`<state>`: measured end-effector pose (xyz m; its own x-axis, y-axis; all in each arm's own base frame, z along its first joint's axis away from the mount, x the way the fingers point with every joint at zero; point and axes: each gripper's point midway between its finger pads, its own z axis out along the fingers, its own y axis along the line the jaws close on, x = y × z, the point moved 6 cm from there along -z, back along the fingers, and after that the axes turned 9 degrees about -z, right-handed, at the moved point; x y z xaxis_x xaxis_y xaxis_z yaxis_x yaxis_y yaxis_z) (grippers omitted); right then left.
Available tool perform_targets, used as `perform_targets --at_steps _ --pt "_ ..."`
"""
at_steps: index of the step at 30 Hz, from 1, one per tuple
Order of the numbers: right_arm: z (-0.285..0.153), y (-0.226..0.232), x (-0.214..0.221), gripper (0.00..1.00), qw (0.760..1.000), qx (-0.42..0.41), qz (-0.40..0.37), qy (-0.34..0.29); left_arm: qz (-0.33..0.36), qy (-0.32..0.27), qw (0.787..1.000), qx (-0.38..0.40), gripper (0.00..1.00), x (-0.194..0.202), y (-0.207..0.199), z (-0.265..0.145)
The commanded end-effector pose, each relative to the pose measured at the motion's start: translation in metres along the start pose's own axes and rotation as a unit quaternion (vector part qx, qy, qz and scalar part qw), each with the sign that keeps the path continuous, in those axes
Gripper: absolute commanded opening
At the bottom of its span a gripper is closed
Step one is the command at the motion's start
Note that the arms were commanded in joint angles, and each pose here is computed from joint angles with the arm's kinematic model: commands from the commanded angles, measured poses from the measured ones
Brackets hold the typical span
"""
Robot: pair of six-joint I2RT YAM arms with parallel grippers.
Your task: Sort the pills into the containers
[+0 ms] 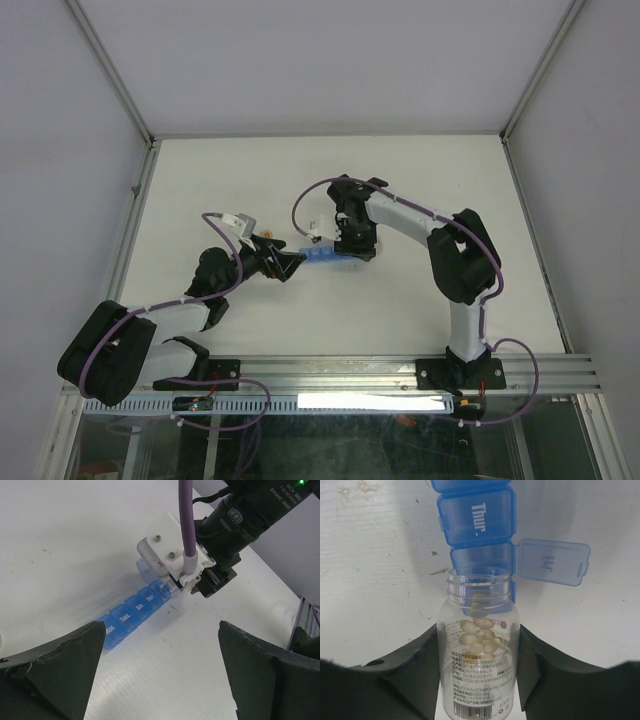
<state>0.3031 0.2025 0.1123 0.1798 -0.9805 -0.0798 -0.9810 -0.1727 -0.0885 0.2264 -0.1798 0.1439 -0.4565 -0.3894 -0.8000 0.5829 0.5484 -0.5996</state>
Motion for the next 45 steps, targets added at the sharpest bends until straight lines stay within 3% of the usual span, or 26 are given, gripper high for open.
perform_targets --at_steps 1,45 --pt "-0.01 -0.006 -0.003 0.0 1.0 0.014 -0.005 0.017 0.012 -0.031 0.999 0.021 0.99 -0.012 -0.009 0.001" --pt "-0.011 -0.008 -0.011 0.0 1.0 0.003 0.013 0.024 0.014 -0.03 0.999 0.024 0.99 -0.012 -0.009 0.001"
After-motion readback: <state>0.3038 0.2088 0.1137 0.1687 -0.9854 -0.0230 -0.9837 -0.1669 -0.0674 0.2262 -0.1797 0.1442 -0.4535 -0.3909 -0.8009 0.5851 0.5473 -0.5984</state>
